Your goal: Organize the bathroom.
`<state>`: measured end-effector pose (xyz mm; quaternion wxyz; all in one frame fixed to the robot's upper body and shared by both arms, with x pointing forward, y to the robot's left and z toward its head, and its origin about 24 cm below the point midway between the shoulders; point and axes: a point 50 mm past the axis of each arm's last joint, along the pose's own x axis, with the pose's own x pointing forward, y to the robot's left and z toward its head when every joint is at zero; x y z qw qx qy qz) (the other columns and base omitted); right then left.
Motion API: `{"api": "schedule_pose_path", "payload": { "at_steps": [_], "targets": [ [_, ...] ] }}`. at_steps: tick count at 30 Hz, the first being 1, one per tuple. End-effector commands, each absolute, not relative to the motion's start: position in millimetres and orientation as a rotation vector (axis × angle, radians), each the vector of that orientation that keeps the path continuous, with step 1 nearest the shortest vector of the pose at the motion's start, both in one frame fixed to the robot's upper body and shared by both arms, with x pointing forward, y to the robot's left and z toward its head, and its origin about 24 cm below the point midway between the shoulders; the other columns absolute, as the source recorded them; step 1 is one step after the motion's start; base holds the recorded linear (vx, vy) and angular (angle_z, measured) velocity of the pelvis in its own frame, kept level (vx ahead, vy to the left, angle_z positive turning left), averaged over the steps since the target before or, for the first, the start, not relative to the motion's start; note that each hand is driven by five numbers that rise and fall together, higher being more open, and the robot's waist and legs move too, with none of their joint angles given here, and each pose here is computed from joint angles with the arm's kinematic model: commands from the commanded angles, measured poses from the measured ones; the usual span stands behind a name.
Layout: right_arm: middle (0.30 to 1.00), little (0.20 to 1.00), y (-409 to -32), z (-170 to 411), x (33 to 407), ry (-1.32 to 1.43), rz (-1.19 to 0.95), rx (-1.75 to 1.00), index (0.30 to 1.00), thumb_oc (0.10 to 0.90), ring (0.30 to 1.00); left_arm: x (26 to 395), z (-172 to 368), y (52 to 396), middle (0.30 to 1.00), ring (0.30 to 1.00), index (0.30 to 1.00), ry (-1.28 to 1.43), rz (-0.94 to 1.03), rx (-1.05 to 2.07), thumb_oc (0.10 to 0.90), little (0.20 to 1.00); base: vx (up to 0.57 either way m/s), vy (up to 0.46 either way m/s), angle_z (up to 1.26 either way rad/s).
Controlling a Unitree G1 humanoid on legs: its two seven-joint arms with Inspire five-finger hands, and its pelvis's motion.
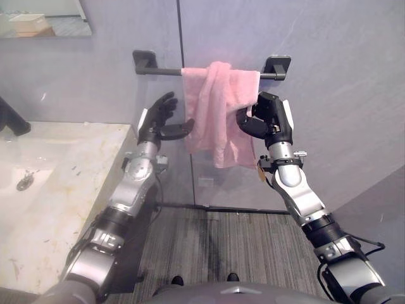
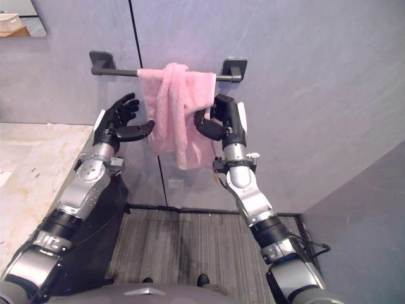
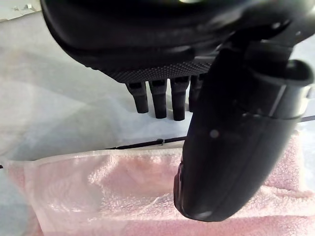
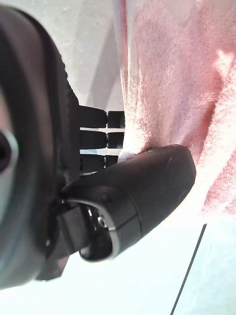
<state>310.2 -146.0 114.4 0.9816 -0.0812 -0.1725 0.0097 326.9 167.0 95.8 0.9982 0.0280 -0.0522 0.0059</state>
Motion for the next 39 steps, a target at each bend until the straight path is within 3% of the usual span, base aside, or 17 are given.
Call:
{"api": "schedule_pose_path", "payload": {
  "at_steps": [1, 13, 17, 29, 39],
  "targets": [
    [0.3, 0.3, -125.0, 138.9, 312.8, -0.48, 0.089, -0.11, 0.3, 0.4, 0.3, 347.0, 152.6, 147.2, 0.9, 0.9, 0.9, -0.309, -0.083, 0.07, 0.8, 0.9, 0.0, 0.0, 0.0],
    [0.3, 0.3, -118.0, 139.6, 314.3, -0.477, 0.111, -0.107, 0.3, 0.4, 0.3, 352.3, 156.0, 145.3, 0.571, 0.571, 0.571, -0.302, -0.111, 0.073, 0.58, 0.571, 0.0, 0.0, 0.0],
    [0.3, 0.3, -117.5, 138.3, 313.8, -0.474, 0.114, -0.106, 0.3, 0.4, 0.3, 353.3, 157.8, 145.6, 0.3, 0.3, 0.3, -0.31, -0.097, 0.089, 0.4, 0.3, 0.0, 0.001, -0.02],
    [0.3, 0.3, -125.3, 130.8, 310.5, -0.452, 0.086, -0.082, 0.3, 0.4, 0.3, 347.0, 155.0, 170.3, 0.3, 0.3, 0.3, -0.357, 0.075, 0.091, 0.4, 0.3, 0.0, 0.001, -0.01],
    [0.3, 0.3, -139.0, 115.9, 304.2, -0.398, -0.123, 0.112, 0.3, 0.4, 0.3, 330.8, 138.0, 181.6, 0.3, 0.3, 0.3, -0.364, 0.239, -0.034, 0.4, 0.3, 0.0, 0.01, 0.02]
  ]
}}
